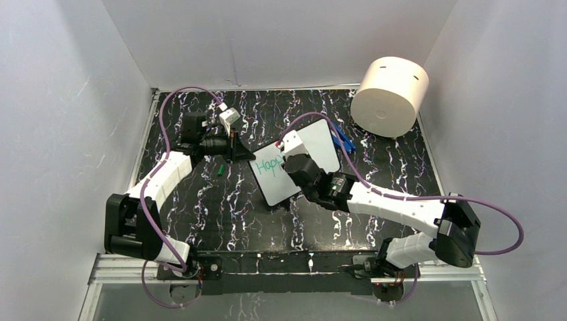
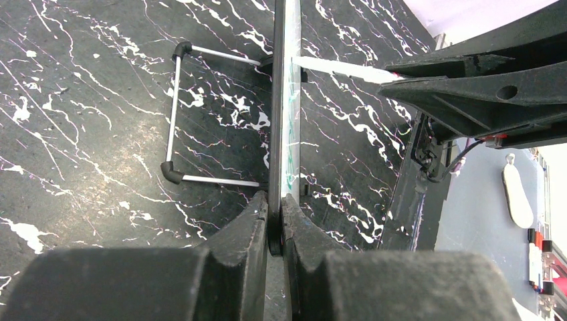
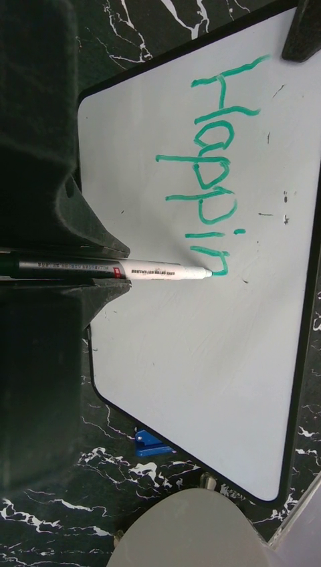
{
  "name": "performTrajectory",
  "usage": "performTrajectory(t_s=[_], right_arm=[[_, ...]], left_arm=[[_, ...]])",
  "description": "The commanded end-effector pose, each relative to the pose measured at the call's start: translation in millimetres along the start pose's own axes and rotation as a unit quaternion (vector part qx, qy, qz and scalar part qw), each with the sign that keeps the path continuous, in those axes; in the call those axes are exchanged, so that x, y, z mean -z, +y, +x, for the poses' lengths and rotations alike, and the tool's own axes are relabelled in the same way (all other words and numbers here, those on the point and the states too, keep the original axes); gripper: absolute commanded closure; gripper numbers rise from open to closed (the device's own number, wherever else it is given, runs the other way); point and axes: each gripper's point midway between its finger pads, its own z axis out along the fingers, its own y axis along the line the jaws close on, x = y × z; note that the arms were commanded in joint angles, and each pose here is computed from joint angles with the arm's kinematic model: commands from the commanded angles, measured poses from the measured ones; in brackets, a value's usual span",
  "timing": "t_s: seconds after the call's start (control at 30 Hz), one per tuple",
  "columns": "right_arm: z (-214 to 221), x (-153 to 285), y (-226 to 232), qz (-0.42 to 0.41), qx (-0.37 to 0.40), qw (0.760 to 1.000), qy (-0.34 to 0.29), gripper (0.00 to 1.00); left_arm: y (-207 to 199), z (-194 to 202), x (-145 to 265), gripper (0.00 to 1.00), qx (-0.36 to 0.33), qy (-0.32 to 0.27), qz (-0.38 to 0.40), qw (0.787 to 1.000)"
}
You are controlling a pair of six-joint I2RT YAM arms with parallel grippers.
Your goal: Write a sentence on the whiteboard
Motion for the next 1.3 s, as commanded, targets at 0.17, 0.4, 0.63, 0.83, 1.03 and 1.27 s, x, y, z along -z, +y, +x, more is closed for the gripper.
performTrajectory(t_s=[0.17,0.4,0.63,0.83,1.03,1.27], right_arm=[[5.6,-0.2,2.5,-0.010,-0.013,1.000,0.014,1.00],[2.9,2.7,0.0,-0.009,-0.016,1.000,0.008,1.00],[-3.7,9.1,-9.2,-0.002,-0.018,1.000,-0.013,1.00],[-8.9,9.7,-17.3,0.001,-0.033,0.999,-0.029,1.00],[-21.0,10.8,-16.5,-0.012,-0.048,0.997,-0.051,1.00],[-20.6,7.0,-15.5,-0.017,-0.052,0.997,-0.051,1.00]], left_arm=[[17.3,21.2,-3.6,1.00,0.011,0.036,-0.038,0.999],[17.0,21.5,-3.6,1.00,0.012,0.036,-0.037,0.999],[17.6,20.8,-3.6,1.00,0.010,0.036,-0.039,0.999],[17.0,20.7,-3.3,1.00,0.010,0.036,-0.038,0.999],[17.3,21.1,-3.5,1.00,0.011,0.036,-0.038,0.999],[17.2,21.3,-3.8,1.00,0.012,0.036,-0.037,0.999]])
